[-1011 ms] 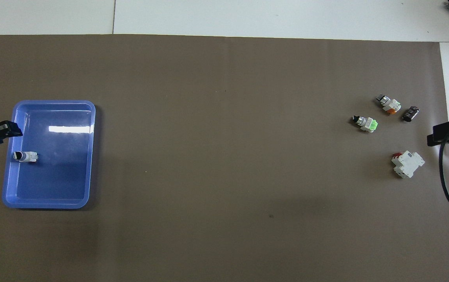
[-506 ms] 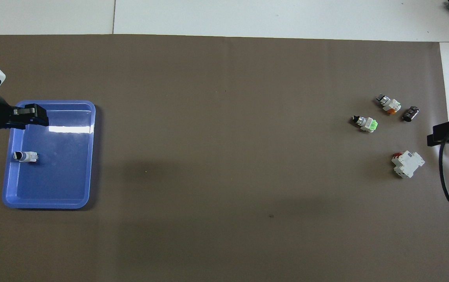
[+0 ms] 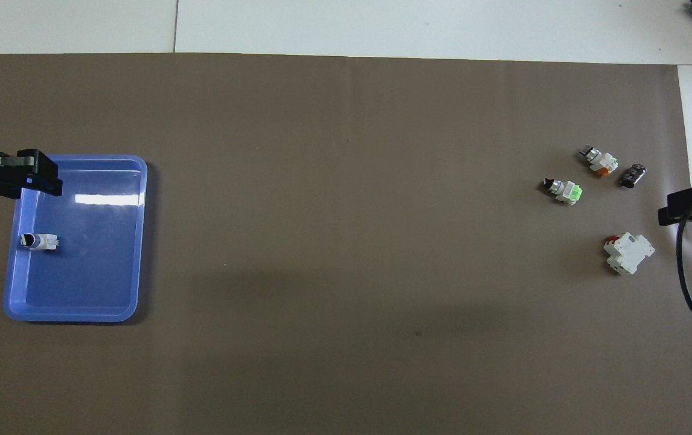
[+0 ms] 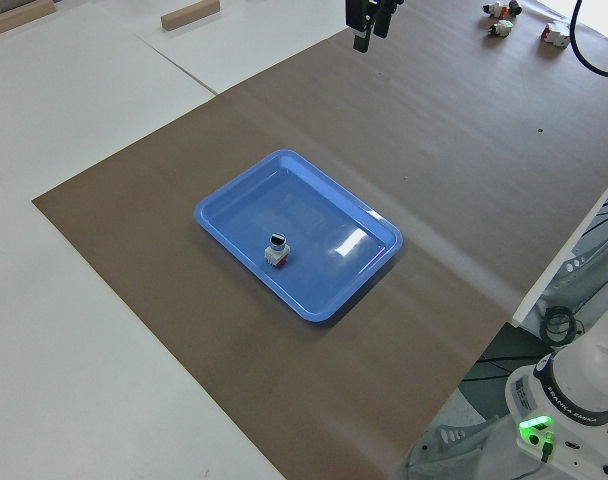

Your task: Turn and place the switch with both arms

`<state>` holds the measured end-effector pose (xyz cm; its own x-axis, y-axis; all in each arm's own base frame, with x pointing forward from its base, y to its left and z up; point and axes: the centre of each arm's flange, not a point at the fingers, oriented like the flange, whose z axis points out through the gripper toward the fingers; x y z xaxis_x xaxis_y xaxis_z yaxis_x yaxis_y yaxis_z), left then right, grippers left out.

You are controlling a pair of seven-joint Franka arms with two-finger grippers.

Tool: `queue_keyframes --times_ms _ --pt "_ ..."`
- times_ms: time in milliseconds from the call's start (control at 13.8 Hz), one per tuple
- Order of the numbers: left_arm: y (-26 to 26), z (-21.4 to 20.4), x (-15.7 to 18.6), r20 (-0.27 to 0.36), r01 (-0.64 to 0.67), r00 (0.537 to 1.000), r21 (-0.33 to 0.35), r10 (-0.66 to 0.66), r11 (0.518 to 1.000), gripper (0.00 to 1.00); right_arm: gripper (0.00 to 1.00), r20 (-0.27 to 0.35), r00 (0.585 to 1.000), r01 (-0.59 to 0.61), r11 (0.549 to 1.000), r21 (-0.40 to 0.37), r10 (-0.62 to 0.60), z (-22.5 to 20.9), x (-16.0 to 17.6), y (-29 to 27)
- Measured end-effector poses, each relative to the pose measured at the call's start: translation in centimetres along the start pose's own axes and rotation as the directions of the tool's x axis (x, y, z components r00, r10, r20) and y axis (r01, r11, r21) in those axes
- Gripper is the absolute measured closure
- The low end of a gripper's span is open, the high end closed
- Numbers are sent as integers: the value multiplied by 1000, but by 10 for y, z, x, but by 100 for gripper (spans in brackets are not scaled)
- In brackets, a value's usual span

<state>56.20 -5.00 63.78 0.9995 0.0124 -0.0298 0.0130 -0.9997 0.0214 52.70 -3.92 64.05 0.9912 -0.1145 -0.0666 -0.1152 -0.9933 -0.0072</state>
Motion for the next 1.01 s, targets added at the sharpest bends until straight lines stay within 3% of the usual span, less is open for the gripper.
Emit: queue_keyframes --times_ms 433,722,1011 --pt "-10 -10 0 13 7 1000 57 -7 998 41 0 0 1000 -1 1000 0 1 0 0 1" --pt "-10 -22 -3 -27 5 1000 56 -3 998 1 0 -7 1000 0 1000 10 0 0 1 -1" --pt "-12 -25 2 -68 9 998 51 -6 999 0 0 -24 1000 16 1000 12 -16 0 3 -11"
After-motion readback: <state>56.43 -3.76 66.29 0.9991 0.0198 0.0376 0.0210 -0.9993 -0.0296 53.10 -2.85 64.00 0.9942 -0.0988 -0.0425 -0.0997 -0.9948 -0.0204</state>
